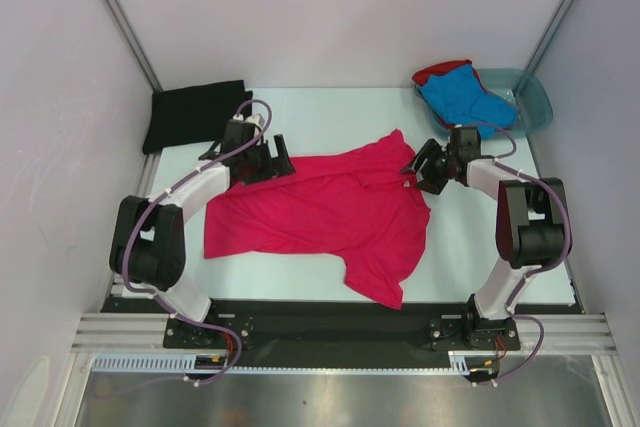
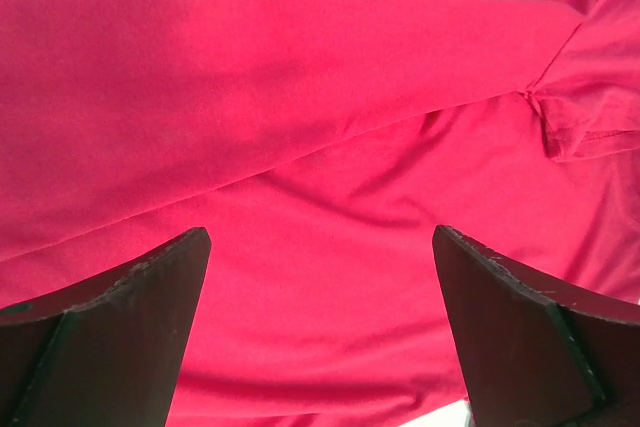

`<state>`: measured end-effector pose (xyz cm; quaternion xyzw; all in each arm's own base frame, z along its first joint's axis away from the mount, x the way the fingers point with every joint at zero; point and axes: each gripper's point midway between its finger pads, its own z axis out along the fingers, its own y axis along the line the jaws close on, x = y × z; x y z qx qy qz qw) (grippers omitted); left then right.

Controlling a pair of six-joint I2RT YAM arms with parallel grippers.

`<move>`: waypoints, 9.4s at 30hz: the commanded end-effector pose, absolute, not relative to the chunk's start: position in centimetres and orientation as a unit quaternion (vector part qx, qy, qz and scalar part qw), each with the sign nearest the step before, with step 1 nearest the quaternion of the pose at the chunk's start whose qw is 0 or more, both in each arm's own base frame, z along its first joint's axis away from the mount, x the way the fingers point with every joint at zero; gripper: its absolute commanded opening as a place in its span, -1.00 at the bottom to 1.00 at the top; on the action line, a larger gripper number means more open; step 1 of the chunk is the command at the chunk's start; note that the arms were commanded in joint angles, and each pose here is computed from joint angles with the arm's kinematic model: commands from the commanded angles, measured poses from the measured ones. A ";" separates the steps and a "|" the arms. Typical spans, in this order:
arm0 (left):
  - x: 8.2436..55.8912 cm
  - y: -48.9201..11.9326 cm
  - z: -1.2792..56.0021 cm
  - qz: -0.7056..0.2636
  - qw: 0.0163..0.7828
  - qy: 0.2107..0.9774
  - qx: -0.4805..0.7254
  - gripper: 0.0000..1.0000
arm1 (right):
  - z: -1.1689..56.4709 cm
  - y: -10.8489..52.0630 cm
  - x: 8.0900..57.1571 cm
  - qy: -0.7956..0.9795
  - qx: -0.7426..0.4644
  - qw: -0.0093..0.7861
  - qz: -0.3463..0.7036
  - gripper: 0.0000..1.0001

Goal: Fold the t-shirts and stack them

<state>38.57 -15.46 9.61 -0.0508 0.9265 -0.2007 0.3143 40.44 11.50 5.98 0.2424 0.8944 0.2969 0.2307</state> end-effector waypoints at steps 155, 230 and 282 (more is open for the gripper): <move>40.7 -17.7 6.1 -0.205 0.266 0.942 -0.013 0.99 | 3.7 6.1 49.3 0.919 0.159 0.353 0.075 -1.00; 22.5 -5.1 6.7 -0.041 0.369 0.908 -0.196 0.99 | 6.2 16.2 10.6 0.967 0.109 0.132 0.188 0.18; 21.7 -4.3 4.8 -0.001 0.326 0.920 -0.216 1.00 | 8.6 20.6 10.3 0.953 0.072 0.143 0.258 -1.00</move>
